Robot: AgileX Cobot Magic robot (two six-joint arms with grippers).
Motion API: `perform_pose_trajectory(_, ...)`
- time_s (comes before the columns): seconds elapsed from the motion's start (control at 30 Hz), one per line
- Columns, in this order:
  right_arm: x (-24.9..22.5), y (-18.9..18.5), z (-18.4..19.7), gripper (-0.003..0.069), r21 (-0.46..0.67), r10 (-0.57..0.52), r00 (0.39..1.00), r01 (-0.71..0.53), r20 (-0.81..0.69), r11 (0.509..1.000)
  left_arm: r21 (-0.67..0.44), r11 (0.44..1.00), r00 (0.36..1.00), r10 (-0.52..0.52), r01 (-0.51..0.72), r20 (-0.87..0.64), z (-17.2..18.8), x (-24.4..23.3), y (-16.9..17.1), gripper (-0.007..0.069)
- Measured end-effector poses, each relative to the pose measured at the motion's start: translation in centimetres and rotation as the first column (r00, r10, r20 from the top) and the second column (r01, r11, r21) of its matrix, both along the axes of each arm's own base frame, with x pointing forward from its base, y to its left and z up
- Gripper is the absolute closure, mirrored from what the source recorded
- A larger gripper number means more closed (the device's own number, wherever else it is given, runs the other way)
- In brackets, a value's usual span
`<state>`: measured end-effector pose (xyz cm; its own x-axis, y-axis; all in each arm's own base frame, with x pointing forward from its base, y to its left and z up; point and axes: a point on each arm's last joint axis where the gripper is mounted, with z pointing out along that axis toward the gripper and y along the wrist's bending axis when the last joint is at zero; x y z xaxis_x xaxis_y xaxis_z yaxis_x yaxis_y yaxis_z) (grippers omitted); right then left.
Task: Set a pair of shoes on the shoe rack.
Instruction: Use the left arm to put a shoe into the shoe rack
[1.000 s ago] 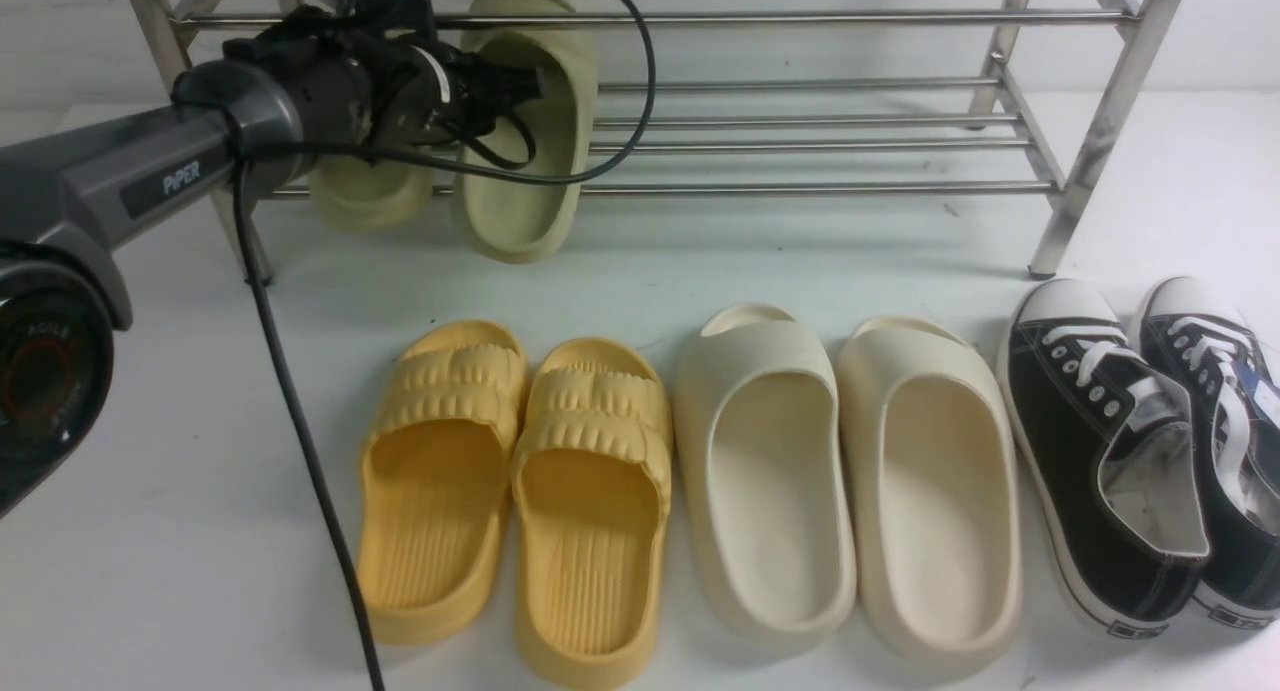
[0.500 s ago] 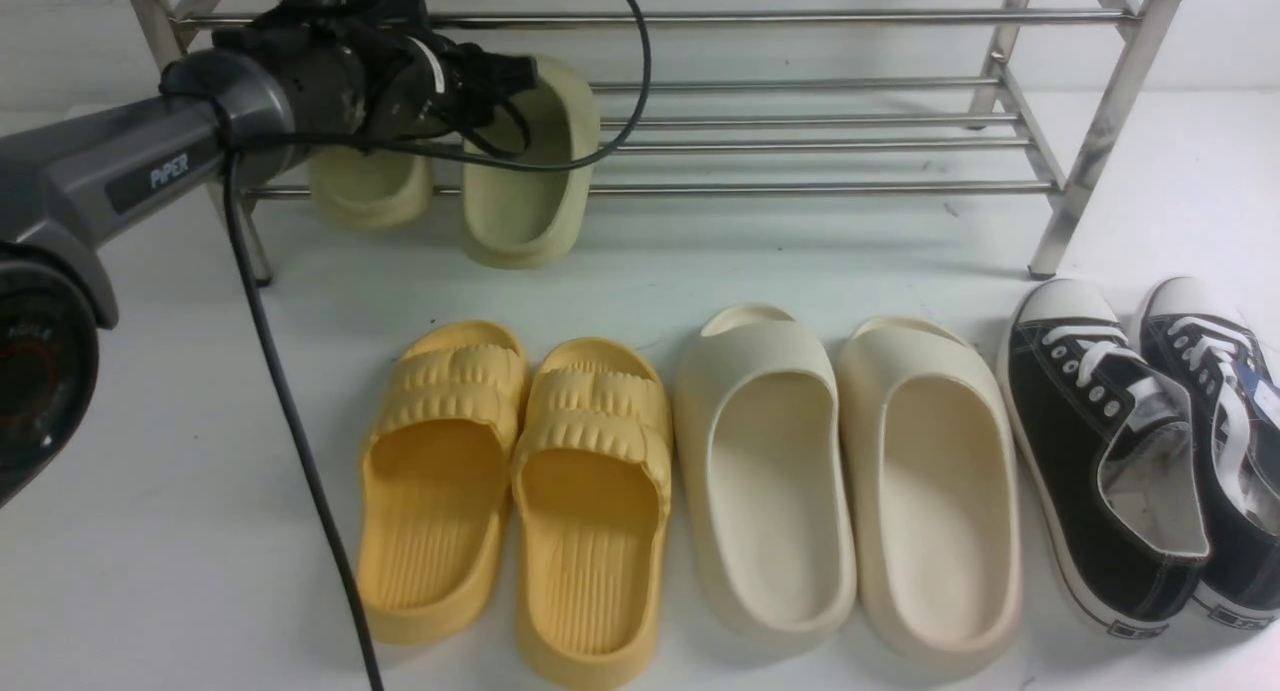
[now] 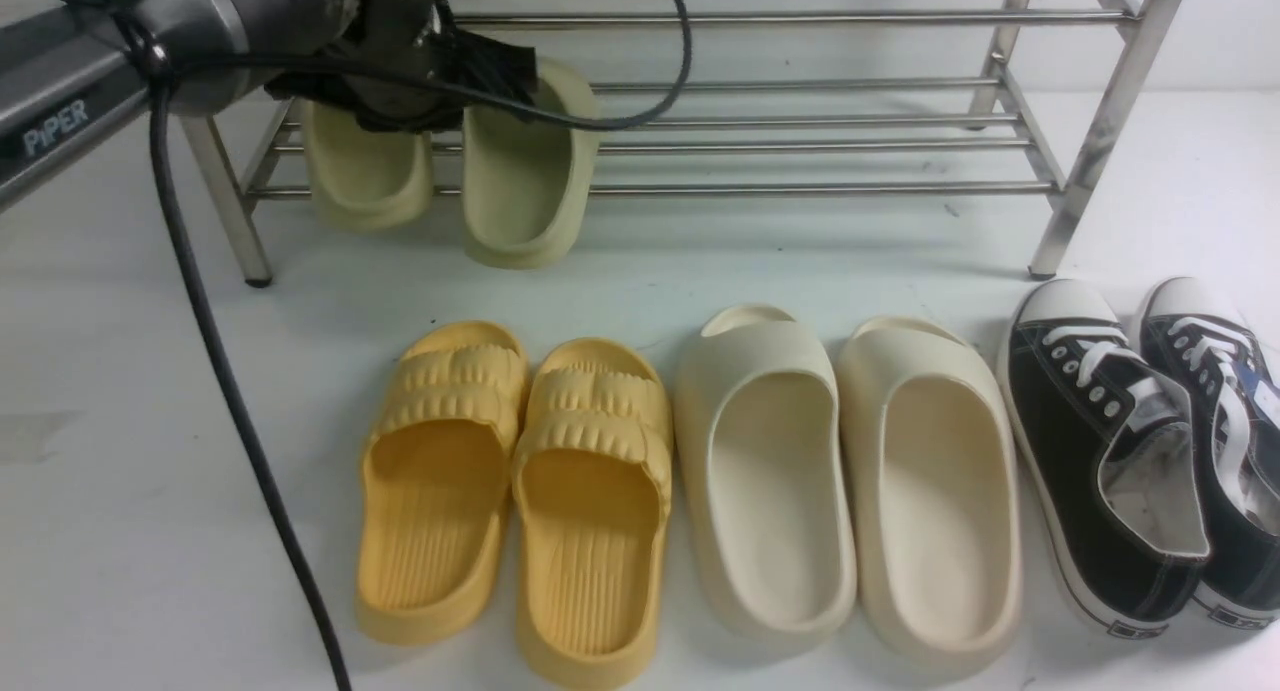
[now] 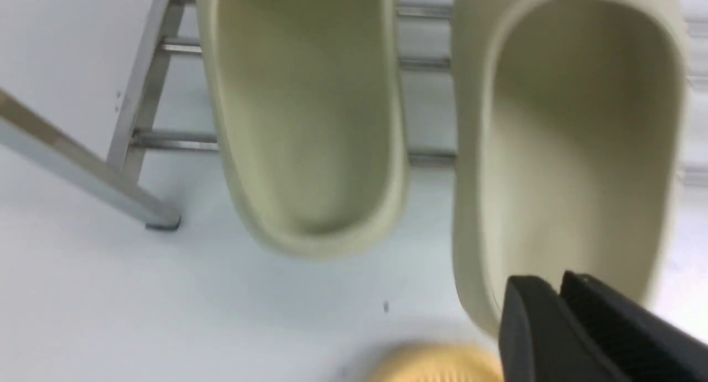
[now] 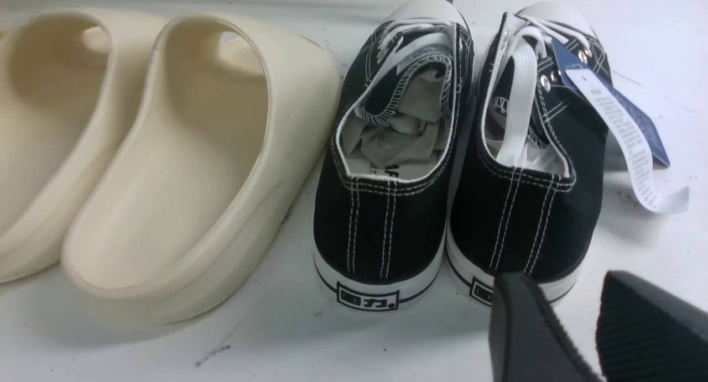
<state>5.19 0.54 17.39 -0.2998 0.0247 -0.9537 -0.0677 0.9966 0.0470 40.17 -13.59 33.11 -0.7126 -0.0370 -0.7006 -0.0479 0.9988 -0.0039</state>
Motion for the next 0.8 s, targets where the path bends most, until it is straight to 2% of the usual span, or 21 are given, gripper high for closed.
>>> perform_pose_trajectory(0.07, 0.0, 0.0, 0.0, 0.0419, 0.000, 0.000, 1.000, 0.000, 0.000, 1.000, 0.007, 0.999, 0.999, -0.041, 0.041, -0.021, 1.1, -2.4, -0.9, 0.0620)
perform_pose_trajectory(0.17, 0.0, 0.0, 0.0, 0.0419, 0.000, 0.000, 1.000, 0.000, 0.000, 1.000, -0.008, 0.996, 0.994, -0.093, 0.092, -0.056, 1.3, -5.4, -1.4, 0.0638)
perform_pose_trajectory(0.27, 0.0, 0.0, 0.0, 0.0419, 0.000, 0.000, 1.000, 0.000, 0.000, 1.000, -0.044, 0.989, 0.984, -0.147, 0.143, -0.103, 0.3, -7.4, -1.5, 0.0638)
perform_pose_trajectory(0.37, 0.0, 0.0, 0.0, 0.0419, 0.000, 0.000, 1.000, 0.000, 0.000, 1.000, -0.102, 0.972, 0.955, -0.228, 0.212, -0.189, -2.8, -8.5, -2.1, 0.0638)
perform_pose_trajectory(0.5, 0.0, 0.0, 0.0, 0.0419, -0.001, 0.000, 1.000, 0.000, 0.000, 1.000, -0.148, 0.961, 0.939, -0.262, 0.233, -0.224, -5.8, -7.2, -3.3, 0.0638)
perform_pose_trajectory(0.8, 0.0, 0.0, 0.0, 0.0419, 0.000, 0.000, 1.000, 0.000, 0.000, 1.000, -0.070, 0.964, 0.941, -0.264, 0.255, -0.210, -9.2, -2.2, -5.0, 0.0638)
